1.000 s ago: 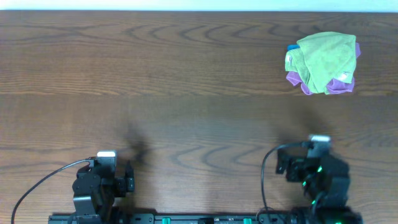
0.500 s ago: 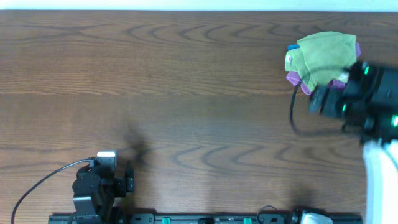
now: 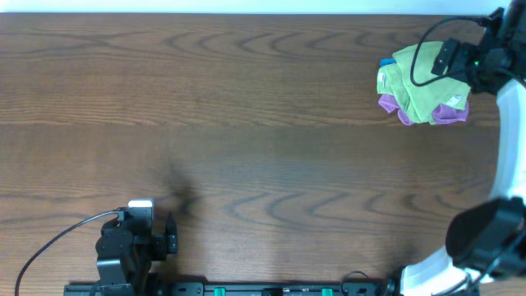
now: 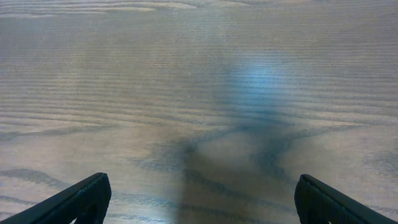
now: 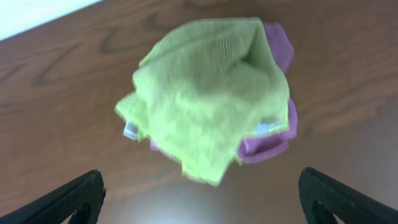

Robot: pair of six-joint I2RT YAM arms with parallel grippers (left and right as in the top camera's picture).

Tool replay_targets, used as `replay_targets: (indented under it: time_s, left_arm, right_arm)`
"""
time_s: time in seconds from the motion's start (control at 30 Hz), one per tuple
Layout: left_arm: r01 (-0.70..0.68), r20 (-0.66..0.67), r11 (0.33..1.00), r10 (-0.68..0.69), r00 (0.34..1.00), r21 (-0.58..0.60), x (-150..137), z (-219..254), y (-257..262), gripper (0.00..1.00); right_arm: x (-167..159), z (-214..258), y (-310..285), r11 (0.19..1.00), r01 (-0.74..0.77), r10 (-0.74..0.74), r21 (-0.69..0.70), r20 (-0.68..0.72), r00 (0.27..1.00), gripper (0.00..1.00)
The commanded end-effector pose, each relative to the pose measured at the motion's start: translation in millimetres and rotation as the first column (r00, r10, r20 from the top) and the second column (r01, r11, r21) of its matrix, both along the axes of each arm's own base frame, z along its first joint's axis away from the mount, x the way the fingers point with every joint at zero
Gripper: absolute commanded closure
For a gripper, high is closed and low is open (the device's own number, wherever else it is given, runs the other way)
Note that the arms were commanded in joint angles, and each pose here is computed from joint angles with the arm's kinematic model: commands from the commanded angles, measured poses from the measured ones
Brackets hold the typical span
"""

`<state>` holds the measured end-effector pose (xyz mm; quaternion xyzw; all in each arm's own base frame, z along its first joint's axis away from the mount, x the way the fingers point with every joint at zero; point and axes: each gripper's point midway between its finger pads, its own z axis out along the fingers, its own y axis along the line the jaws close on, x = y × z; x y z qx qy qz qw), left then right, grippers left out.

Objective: Fold the cloth
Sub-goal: 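Reach the right gripper to the cloth pile and grasp the green towel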

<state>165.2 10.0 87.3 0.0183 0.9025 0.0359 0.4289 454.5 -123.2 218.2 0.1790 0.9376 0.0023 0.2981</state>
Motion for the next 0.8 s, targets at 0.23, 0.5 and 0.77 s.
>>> replay_targets:
  time_s: [0.23, 0.5, 0.77]
  left_arm:
    - [-0.003, -0.061, 0.999, 0.005, 0.998, 0.032, -6.8, -18.0, 3.9, 0.05]
    - [-0.003, -0.061, 0.999, 0.005, 0.998, 0.032, -6.8, -18.0, 3.9, 0.05]
    - [-0.003, -0.062, 0.999, 0.005, 0.998, 0.032, -6.8, -18.0, 3.9, 0.05]
  right_arm:
    - [45.4, -43.8, -17.7, 0.999, -0.024, 0.025, -0.029, 0.017, 1.000, 0.01]
    - [66.7, -82.2, -25.9, 1.000, -0.018, 0.018, -0.024, 0.009, 1.000, 0.01]
    - [73.2, -102.1, -27.7, 1.000, -0.019, 0.019, -0.019, -0.006, 1.000, 0.55]
